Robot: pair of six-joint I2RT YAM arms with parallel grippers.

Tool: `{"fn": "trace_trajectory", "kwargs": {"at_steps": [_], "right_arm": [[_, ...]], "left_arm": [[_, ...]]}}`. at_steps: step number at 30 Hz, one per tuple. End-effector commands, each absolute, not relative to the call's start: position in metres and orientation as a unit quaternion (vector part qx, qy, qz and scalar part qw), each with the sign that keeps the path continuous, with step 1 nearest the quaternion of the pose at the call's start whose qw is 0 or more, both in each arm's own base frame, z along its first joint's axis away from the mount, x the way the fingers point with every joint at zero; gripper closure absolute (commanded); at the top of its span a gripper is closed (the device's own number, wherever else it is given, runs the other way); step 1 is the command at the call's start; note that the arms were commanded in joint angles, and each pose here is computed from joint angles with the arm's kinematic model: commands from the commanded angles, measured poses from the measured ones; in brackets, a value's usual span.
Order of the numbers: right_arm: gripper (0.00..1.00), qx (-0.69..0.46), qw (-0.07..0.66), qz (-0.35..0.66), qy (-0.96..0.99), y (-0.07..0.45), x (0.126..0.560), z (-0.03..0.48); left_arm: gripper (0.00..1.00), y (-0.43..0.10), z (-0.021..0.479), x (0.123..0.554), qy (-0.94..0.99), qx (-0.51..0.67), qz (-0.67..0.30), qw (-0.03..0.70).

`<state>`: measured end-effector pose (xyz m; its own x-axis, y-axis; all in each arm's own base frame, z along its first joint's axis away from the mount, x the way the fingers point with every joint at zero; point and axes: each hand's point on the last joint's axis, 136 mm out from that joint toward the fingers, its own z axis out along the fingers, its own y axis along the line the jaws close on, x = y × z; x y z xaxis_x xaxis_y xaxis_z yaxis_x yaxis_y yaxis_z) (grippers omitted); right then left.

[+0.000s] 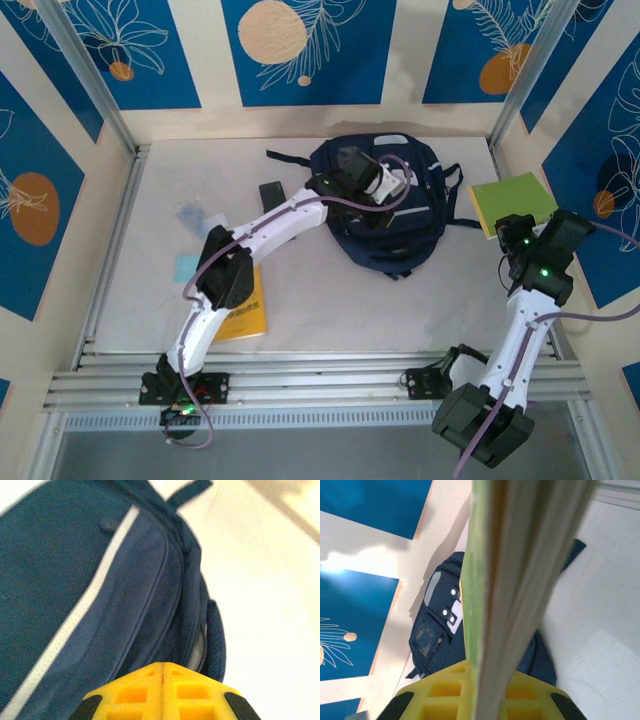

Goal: Pack books, pencil case, and school supplies into a backpack

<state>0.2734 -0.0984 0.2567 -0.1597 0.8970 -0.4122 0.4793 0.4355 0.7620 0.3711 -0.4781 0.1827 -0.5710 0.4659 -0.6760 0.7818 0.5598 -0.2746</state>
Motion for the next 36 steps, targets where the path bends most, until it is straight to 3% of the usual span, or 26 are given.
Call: {"fn": "trace_trajectory", "kwargs": {"at_steps": [1, 5, 9, 15, 21, 29, 36], "right_arm": [[1.00, 0.474, 0.456, 0.242, 0.713, -0.098, 0.269, 0.261], [1.00, 0.460, 0.450, 0.276, 0.714, -0.089, 0.276, 0.259], [1.00, 0.453, 0.443, 0.303, 0.712, -0.083, 0.281, 0.255], [1.00, 0.451, 0.439, 0.310, 0.713, -0.081, 0.281, 0.250], [1.00, 0.453, 0.435, 0.314, 0.712, -0.080, 0.282, 0.247], [1.00, 0.455, 0.437, 0.317, 0.708, -0.082, 0.284, 0.248], [1.00, 0.457, 0.435, 0.321, 0.706, -0.083, 0.287, 0.248]], "left_arm": [[1.00, -0.478, 0.219, 0.379, 0.826, 0.358, -0.307, 0.310], [1.00, -0.476, 0.195, 0.385, 0.828, 0.378, -0.274, 0.310], [0.66, -0.470, 0.162, 0.397, 0.835, 0.395, -0.224, 0.311], [0.44, -0.470, 0.115, 0.403, 0.838, 0.416, -0.191, 0.296], [0.33, -0.464, 0.073, 0.405, 0.845, 0.434, -0.158, 0.268], [0.20, -0.432, 0.008, 0.404, 0.883, 0.430, -0.056, 0.180], [0.12, -0.411, -0.033, 0.372, 0.893, 0.441, -0.031, 0.087]]}}
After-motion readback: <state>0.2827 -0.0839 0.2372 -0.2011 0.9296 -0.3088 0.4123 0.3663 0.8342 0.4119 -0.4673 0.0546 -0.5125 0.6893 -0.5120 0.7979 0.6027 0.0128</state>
